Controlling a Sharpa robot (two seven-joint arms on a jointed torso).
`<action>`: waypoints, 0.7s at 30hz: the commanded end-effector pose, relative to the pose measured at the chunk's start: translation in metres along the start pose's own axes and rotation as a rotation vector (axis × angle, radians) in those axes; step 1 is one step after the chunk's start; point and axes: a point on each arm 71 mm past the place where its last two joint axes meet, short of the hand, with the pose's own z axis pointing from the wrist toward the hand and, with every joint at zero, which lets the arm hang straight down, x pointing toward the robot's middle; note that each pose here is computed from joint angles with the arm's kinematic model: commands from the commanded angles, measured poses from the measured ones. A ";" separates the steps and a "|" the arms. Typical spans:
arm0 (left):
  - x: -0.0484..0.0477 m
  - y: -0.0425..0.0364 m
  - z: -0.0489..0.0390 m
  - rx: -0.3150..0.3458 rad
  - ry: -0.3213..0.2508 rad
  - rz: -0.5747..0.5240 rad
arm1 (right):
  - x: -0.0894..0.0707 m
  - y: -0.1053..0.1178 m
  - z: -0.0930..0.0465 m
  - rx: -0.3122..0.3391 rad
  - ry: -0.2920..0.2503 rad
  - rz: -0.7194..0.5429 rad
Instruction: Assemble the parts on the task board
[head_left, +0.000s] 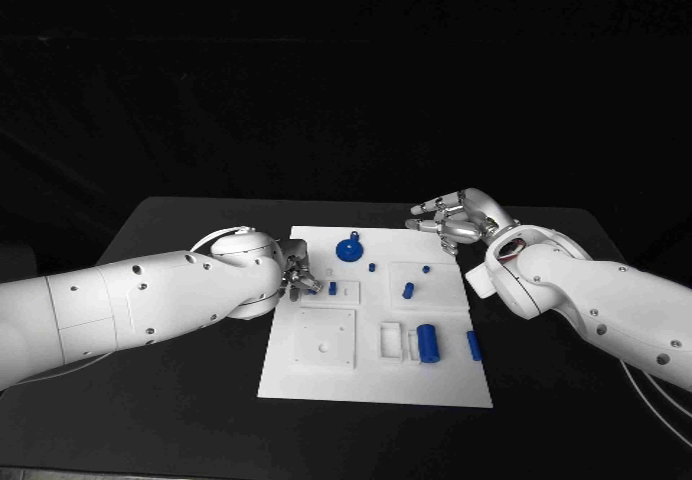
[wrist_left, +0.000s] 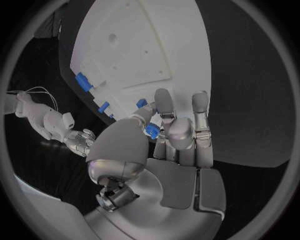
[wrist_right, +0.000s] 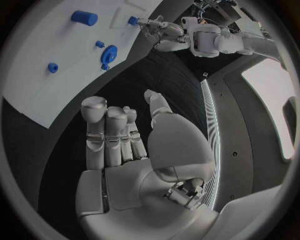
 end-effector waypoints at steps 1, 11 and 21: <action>0.0164 -0.0024 0.0014 0.013 0.068 0.002 | 0.001 0.001 0.000 -0.011 0.009 -0.001; 0.0148 -0.0018 0.0022 0.010 0.051 -0.011 | 0.001 0.001 0.000 -0.010 0.009 0.000; 0.0139 -0.0013 0.0025 0.009 0.041 -0.017 | 0.001 0.001 0.000 -0.009 0.010 0.001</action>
